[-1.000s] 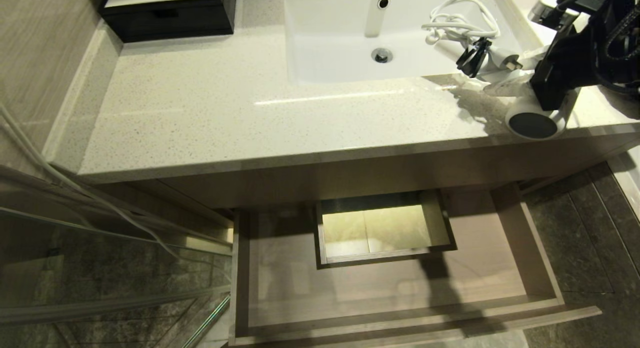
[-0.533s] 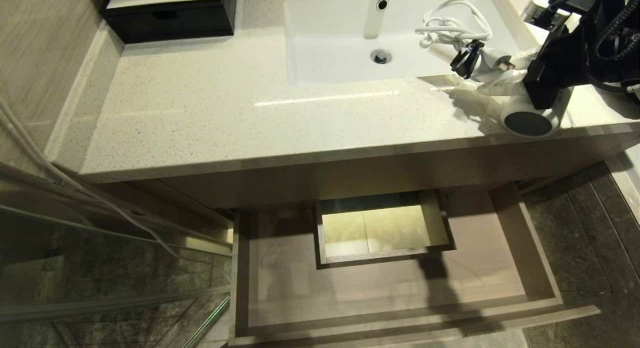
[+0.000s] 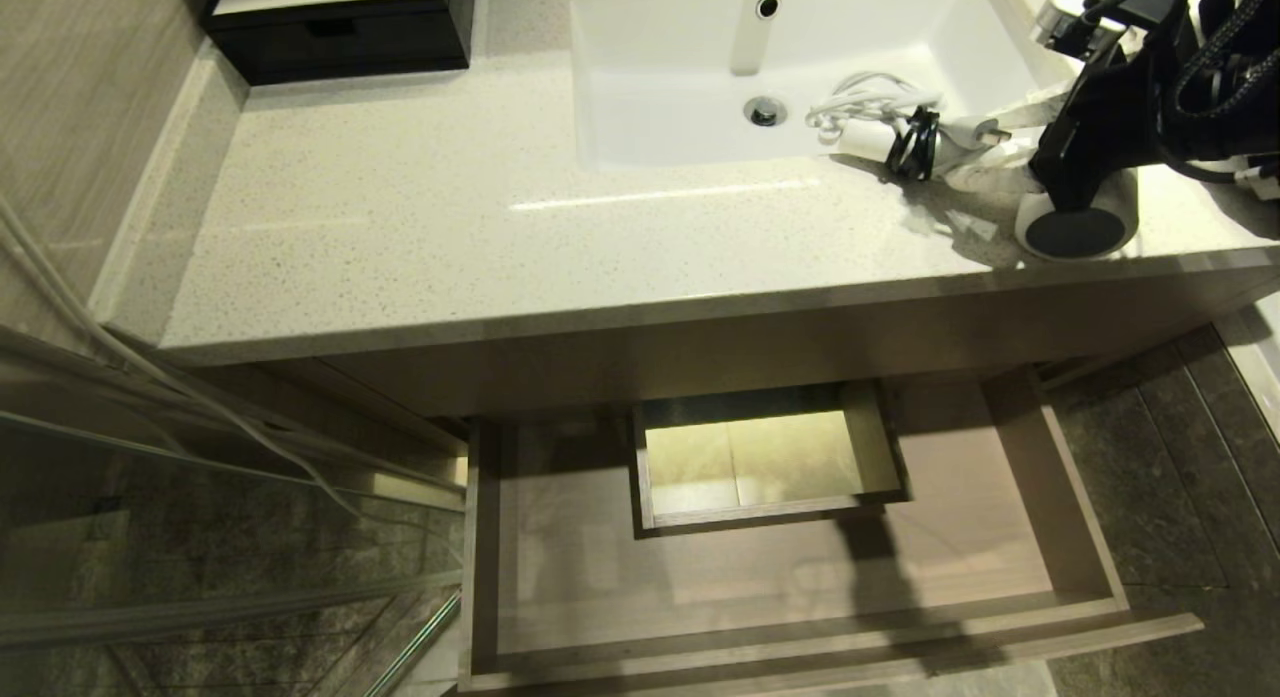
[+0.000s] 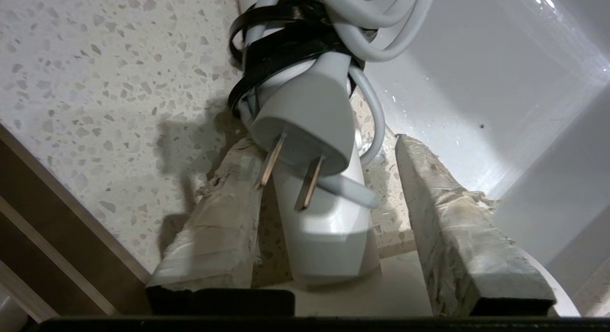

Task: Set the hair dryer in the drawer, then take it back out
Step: Place it on the countertop, then close the drawer

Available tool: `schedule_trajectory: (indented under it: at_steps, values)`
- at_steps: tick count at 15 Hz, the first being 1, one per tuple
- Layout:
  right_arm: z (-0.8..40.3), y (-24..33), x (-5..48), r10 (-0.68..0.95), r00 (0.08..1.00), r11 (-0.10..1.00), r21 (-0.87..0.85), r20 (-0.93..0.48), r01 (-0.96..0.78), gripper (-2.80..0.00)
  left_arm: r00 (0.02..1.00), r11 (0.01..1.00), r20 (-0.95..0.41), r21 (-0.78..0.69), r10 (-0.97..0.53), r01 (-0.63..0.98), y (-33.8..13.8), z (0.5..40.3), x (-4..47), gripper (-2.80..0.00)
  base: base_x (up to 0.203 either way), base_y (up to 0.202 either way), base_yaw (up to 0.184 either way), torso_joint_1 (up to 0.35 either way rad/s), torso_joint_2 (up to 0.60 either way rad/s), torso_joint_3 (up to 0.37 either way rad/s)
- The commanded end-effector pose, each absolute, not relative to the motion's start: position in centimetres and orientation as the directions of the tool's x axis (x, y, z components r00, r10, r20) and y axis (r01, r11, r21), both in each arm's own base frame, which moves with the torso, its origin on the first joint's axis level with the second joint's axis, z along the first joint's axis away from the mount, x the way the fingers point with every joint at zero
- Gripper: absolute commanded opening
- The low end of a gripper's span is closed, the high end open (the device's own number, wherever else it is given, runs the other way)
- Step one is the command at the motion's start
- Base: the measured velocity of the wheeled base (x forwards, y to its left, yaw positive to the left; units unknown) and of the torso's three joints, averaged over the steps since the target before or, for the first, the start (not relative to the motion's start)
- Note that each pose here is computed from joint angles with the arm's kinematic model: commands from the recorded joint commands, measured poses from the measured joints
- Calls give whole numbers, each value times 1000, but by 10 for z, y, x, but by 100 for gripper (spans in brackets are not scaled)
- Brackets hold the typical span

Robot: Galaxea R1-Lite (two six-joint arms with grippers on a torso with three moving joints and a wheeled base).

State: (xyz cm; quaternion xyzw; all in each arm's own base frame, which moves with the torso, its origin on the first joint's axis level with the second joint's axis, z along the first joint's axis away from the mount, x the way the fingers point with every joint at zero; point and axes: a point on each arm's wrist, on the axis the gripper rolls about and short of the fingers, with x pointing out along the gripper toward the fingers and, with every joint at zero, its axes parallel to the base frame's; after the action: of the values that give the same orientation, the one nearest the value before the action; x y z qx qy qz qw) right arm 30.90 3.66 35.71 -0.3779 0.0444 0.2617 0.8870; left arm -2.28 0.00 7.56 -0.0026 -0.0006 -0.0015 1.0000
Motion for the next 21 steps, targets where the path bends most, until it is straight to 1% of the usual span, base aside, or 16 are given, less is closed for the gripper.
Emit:
schedule_trajectory:
  at_steps: [1,6,13,14,16,18,20,21]
  values:
    - [358,36,308,433,858,574,-649,-276,-499,0,1000,1000,0,-6,-2,2,0,75,-23,-280,0,0,0,0,0,0]
    - [362,36,298,437,860,575,-652,-266,-494,0,1000,1000,0,-6,-3,3,0,75,-23,-280,0,0,0,0,0,0]
    - [385,23,268,410,892,596,-684,-192,-421,0,1000,1000,1,-6,-3,3,0,76,-23,-280,0,0,0,0,0,0]
    - [393,19,255,400,902,606,-690,-163,-394,-280,1000,1000,0,-6,-3,3,0,75,-23,-280,0,0,0,0,0,0]
    - [405,12,228,373,920,636,-688,-122,-349,-280,1000,1000,0,-6,-3,3,0,75,-23,-280,0,0,0,0,0,0]
    - [412,5,196,305,949,665,-694,-85,-276,-280,1000,1000,1,-6,-2,2,0,76,-23,-280,0,0,0,0,0,0]
    - [411,-1,166,227,972,690,-693,-66,-208,-280,1000,1000,0,-6,-3,3,0,75,-23,-280,0,0,0,0,0,0]
    - [404,-6,146,184,980,704,-687,-70,-181,-280,1000,1000,1,-5,-2,2,0,76,-23,-280,0,0,0,0,0,0]
